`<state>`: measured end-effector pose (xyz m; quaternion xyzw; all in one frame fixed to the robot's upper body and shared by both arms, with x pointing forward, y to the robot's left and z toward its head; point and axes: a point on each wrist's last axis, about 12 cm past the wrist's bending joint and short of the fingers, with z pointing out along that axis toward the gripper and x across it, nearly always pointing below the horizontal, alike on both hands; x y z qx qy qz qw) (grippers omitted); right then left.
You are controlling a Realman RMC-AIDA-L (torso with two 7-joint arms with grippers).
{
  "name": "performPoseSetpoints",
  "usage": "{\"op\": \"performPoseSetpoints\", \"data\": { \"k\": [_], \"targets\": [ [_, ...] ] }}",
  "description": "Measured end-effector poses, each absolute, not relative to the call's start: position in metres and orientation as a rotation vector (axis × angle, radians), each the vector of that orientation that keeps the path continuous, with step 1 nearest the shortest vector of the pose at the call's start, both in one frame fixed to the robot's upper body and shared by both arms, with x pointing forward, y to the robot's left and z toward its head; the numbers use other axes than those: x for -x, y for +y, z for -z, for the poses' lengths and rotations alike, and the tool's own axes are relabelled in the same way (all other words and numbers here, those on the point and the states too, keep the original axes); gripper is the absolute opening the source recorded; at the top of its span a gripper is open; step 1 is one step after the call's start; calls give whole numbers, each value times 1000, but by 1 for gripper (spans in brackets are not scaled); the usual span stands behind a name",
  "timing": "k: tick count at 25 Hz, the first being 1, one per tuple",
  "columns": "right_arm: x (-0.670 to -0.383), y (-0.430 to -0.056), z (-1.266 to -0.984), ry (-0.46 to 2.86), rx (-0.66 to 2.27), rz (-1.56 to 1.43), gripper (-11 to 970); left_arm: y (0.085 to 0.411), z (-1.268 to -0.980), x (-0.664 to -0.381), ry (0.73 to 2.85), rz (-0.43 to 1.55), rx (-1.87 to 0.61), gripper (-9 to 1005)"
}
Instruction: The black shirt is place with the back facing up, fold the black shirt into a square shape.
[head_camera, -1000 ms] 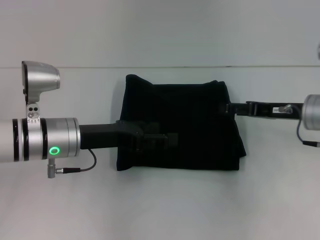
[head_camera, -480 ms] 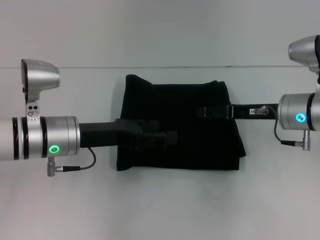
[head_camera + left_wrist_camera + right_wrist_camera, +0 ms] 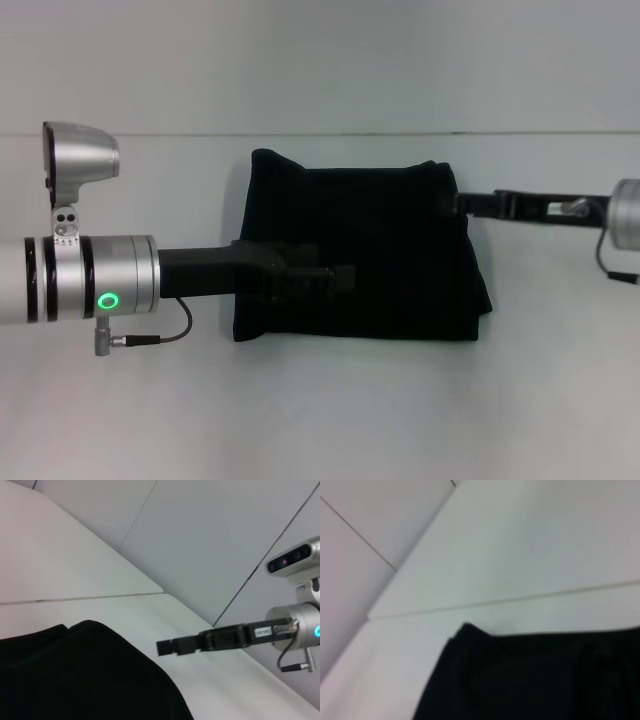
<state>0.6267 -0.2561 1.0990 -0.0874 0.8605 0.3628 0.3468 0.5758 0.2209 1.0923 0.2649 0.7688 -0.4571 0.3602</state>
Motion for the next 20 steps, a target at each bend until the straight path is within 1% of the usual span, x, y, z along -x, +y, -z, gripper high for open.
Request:
{"op": "performPoseSetpoints", "data": {
  "k": [5,11,15,19,20],
  "targets": [
    [-621,-266,-1113,2200,254,-1045,856,221,-1092,-575,1983,1182,-680,844],
    [-619,-268,-1106,2258,234,-1032,854,220,-1091,-574,1984,1186,-678,844],
    [-618,-263,-1102,2269,243,-1031,852,220,-1090,-574,1984,1189,-679,844],
    [-618,-254,-1108,2237,301,-1081,851,219,-1090,-574,1982,1189,-683,844],
    [-618,-253,-1110,2229,310,-1094,833,219,-1090,-574,1982,1189,-683,844]
  ]
}}
